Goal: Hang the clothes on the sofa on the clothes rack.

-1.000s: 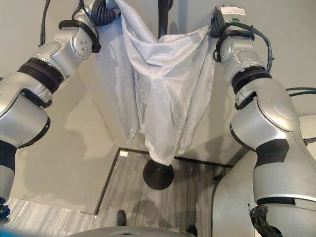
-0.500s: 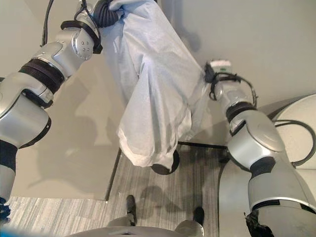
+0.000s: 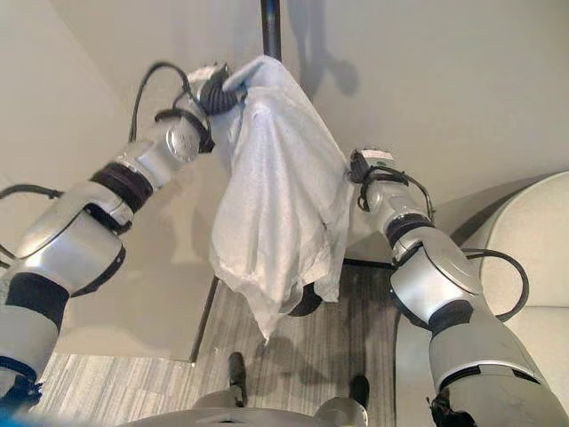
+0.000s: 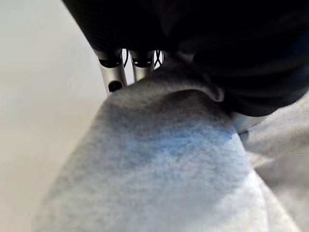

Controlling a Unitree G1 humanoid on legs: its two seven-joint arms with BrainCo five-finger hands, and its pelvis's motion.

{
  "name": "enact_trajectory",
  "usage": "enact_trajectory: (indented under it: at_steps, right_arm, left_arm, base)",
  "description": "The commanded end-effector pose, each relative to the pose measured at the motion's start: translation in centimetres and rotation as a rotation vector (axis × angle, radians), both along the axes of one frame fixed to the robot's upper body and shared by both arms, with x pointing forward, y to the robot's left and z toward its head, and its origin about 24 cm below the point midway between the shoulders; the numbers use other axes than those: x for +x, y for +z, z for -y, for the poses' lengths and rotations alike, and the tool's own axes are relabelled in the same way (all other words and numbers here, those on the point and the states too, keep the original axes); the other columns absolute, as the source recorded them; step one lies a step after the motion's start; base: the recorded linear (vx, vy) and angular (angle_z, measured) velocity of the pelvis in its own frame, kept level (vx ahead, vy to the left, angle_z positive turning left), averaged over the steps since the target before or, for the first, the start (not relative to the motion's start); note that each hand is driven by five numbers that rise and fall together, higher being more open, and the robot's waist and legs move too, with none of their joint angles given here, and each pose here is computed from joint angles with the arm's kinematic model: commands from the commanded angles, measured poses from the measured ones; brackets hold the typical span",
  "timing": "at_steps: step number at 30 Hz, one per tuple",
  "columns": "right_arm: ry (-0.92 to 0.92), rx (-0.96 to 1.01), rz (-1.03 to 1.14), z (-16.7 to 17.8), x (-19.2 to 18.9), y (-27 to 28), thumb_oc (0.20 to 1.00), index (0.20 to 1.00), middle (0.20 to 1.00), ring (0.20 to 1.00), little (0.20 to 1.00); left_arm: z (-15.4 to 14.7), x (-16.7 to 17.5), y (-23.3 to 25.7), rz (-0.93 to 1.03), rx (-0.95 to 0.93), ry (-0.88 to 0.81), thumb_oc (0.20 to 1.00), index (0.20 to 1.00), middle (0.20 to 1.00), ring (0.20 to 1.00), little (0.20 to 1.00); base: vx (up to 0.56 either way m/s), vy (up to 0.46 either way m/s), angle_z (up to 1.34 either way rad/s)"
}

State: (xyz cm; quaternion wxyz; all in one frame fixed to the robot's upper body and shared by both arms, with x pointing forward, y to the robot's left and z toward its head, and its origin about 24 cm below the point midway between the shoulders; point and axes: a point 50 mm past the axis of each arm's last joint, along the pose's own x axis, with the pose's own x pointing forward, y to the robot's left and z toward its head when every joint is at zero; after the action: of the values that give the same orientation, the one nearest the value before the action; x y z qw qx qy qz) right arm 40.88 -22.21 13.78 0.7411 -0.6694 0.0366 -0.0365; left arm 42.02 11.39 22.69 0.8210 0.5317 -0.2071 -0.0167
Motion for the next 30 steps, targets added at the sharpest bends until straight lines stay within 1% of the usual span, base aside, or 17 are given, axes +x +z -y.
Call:
enact_trajectory:
  at_steps: [1, 2, 5, 9, 15, 18, 19, 20, 21, 22, 23, 28, 29, 30]
  right_arm:
    - [-0.118, -0.056, 0.134, 3.0, 0.5, 5.5, 0.2, 0.2, 0.2, 0.2, 0.2]
    - [-0.106, -0.042, 0.161, 2.9, 0.6, 6.1, 0.2, 0.2, 0.2, 0.2, 0.2]
    - [-0.101, -0.02, 0.176, 2.9, 0.5, 6.3, 0.2, 0.2, 0.2, 0.2, 0.2]
    - [-0.108, -0.004, 0.202, 3.4, 0.4, 6.8, 0.2, 0.2, 0.2, 0.2, 0.2]
    - [-0.101, 0.02, 0.216, 3.5, 0.2, 6.9, 0.2, 0.2, 0.2, 0.2, 0.2]
    - [-0.09, 0.046, 0.22, 3.2, 0.3, 6.7, 0.2, 0.2, 0.2, 0.2, 0.2]
    - [-0.094, 0.048, 0.214, 3.3, 0.3, 6.5, 0.2, 0.2, 0.2, 0.2, 0.2]
    - [-0.094, 0.053, 0.212, 3.2, 0.3, 6.4, 0.2, 0.2, 0.2, 0.2, 0.2]
    - [-0.091, 0.066, 0.209, 3.0, 0.3, 6.2, 0.385, 0.385, 0.385, 0.385, 0.385]
    - [-0.09, 0.075, 0.21, 3.0, 0.3, 6.1, 0.834, 0.834, 0.834, 0.834, 0.834]
    - [-0.092, 0.084, 0.208, 3.0, 0.3, 5.9, 1.0, 1.0, 1.0, 1.0, 1.0]
    - [-0.094, 0.196, 0.228, 3.1, 0.0, 5.3, 1.0, 1.0, 1.0, 1.0, 1.0]
    - [-0.083, 0.291, 0.269, 3.0, -0.1, 5.4, 1.0, 1.0, 1.0, 1.0, 1.0]
    - [-0.083, 0.336, 0.283, 3.2, -0.3, 5.1, 1.0, 1.0, 1.0, 1.0, 1.0]
  left_arm:
    - [-3.9, 0.3, 7.1, 0.159, -0.059, 0.168, 0.2, 0.2, 0.2, 0.2, 0.2]
    - [-4.8, 0.3, 6.3, 0.138, -0.069, 0.185, 0.2, 0.2, 0.2, 0.2, 0.2]
    - [-6.0, 0.4, 4.8, 0.097, -0.101, 0.215, 0.2, 0.2, 0.2, 0.2, 0.2]
    - [-6.8, 0.3, 2.8, 0.036, -0.127, 0.223, 0.2, 0.2, 0.2, 0.2, 0.2]
    - [-7.4, 0.3, -0.1, -0.056, -0.136, 0.232, 0.2, 0.2, 0.2, 0.2, 0.2]
    - [-6.9, 0.2, -1.0, -0.083, -0.146, 0.207, 0.2, 0.2, 0.2, 0.2, 0.2]
    - [-6.7, 0.2, -0.9, -0.083, -0.15, 0.2, 0.332, 0.332, 0.332, 0.332, 0.332]
    - [-6.6, 0.3, -0.9, -0.08, -0.156, 0.197, 0.912, 0.912, 0.912, 0.912, 0.912]
    - [-6.3, 0.3, -0.8, -0.079, -0.16, 0.189, 1.0, 1.0, 1.0, 1.0, 1.0]
    - [-6.3, 0.3, -0.8, -0.08, -0.16, 0.186, 1.0, 1.0, 1.0, 1.0, 1.0]
    - [-6.0, 0.3, -0.7, -0.079, -0.159, 0.171, 1.0, 1.0, 1.0, 1.0, 1.0]
    - [-5.4, 0.1, -0.7, -0.076, -0.206, 0.128, 1.0, 1.0, 1.0, 1.0, 1.0]
    - [-5.6, -0.2, -0.5, -0.058, -0.254, 0.104, 1.0, 1.0, 1.0, 1.0, 1.0]
    - [-5.6, -0.4, -0.4, -0.049, -0.271, 0.091, 1.0, 1.0, 1.0, 1.0, 1.0]
  base:
    - [-0.01, 0.004, 0.04]
    - [-0.01, 0.004, 0.04]
    - [0.0, 0.0, 0.0]
    - [0.0, 0.006, 0.06]
    - [0.0, 0.001, 0.02]
    - [0.0, 0.0, 0.0]
    - [0.0, 0.0, 0.0]
    - [0.0, 0.0, 0.0]
    - [0.0, 0.0, 0.0]
    - [0.0, 0.0, 0.0]
    - [0.0, 0.0, 0.0]
    - [0.02, 0.002, 0.02]
    - [0.05, 0.006, 0.03]
    - [0.08, 0.008, 0.01]
